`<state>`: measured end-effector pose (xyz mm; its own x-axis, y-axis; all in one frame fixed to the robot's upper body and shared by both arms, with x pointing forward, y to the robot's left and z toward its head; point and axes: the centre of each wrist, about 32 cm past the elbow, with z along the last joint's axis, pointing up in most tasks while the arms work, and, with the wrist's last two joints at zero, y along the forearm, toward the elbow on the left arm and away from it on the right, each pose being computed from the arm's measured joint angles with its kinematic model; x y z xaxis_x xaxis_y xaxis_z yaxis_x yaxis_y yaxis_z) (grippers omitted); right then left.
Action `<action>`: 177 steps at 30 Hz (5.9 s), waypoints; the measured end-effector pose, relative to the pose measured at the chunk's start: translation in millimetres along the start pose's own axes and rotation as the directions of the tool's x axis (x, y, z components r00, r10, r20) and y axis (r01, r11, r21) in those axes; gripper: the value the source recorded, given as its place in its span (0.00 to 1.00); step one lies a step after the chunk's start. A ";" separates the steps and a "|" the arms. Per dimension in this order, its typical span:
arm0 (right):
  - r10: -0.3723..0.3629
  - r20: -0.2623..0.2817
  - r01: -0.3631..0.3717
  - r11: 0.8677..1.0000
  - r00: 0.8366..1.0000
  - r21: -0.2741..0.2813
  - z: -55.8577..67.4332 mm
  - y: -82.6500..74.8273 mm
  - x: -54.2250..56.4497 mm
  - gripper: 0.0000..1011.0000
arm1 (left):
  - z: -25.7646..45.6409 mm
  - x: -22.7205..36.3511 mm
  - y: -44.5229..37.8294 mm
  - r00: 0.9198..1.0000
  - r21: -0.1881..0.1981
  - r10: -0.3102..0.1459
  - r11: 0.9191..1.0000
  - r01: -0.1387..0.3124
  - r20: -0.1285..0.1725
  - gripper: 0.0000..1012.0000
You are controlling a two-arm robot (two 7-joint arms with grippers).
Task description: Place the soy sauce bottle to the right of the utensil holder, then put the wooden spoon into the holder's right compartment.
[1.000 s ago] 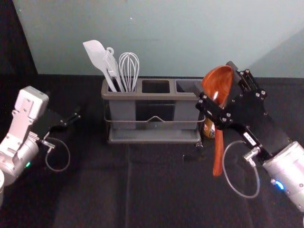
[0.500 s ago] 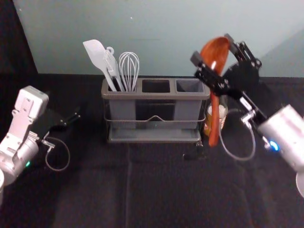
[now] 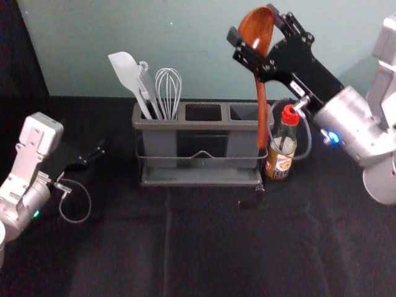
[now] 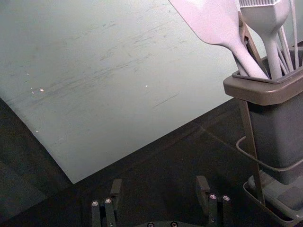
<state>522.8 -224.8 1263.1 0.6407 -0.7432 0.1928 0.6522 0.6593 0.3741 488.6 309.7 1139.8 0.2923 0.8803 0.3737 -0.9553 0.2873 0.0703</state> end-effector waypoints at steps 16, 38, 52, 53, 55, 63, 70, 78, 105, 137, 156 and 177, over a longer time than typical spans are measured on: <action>-0.016 0.052 0.013 0.998 0.999 0.064 -19.0 45.8 22.0 0.83 | 0.0 0.0 0.0 1.000 0.000 0.000 1.000 0.000 0.000 0.99; -0.067 0.057 0.058 0.987 0.996 0.148 -76.8 36.6 19.7 0.83 | 0.0 0.0 0.0 1.000 0.000 0.000 1.000 0.000 0.000 0.99; -0.064 0.038 0.058 0.988 0.997 0.144 -105.6 12.6 9.4 0.83 | 0.0 0.0 0.0 1.000 0.000 0.000 1.000 0.000 0.000 0.99; -0.065 0.036 0.059 0.988 0.997 0.141 -107.8 10.3 7.9 0.83 | 0.0 0.0 0.0 1.000 0.000 0.000 1.000 0.000 0.000 0.99; -0.066 0.033 0.061 0.989 0.997 0.137 -109.7 7.9 6.6 0.83 | 0.0 0.0 0.0 1.000 0.000 0.000 1.000 0.000 0.000 0.99; -0.071 0.019 0.069 0.991 0.997 0.116 -117.8 -3.3 0.2 0.83 | 0.0 0.0 0.0 1.000 0.000 0.000 1.000 0.000 0.000 0.99; -0.074 0.014 0.072 0.992 0.997 0.104 -121.4 -9.8 -2.7 0.83 | 0.0 0.0 0.0 1.000 0.000 0.000 1.000 0.000 0.000 0.99; -0.075 0.013 0.073 0.992 0.997 0.100 -122.6 -14.2 -4.1 0.83 | 0.0 0.0 0.0 1.000 0.000 0.000 1.000 0.000 0.000 0.99; -0.187 0.005 0.180 0.954 0.982 0.238 -86.8 -15.8 16.3 0.99 | 0.0 0.0 0.0 1.000 0.000 0.000 1.000 0.000 0.000 0.99; -0.494 0.225 0.538 0.812 0.840 -0.228 -80.3 -91.3 24.0 0.99 | 0.0 0.0 0.0 1.000 0.000 0.000 1.000 0.000 0.000 0.99; -0.461 0.246 0.522 0.763 0.853 -0.380 -85.0 -104.2 20.5 0.99 | 0.0 0.0 0.0 1.000 0.000 0.000 1.000 0.000 0.000 0.99; -0.445 0.252 0.511 0.775 0.859 -0.371 -86.8 -105.2 20.3 0.99 | 0.0 0.0 0.0 1.000 0.000 0.000 1.000 0.000 0.000 0.99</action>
<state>502.4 -299.3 1149.0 0.1580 -0.9608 0.2279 0.9834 0.1740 0.0516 488.6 309.7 1139.8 0.2923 0.8803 0.3737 -0.9553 0.2873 0.0703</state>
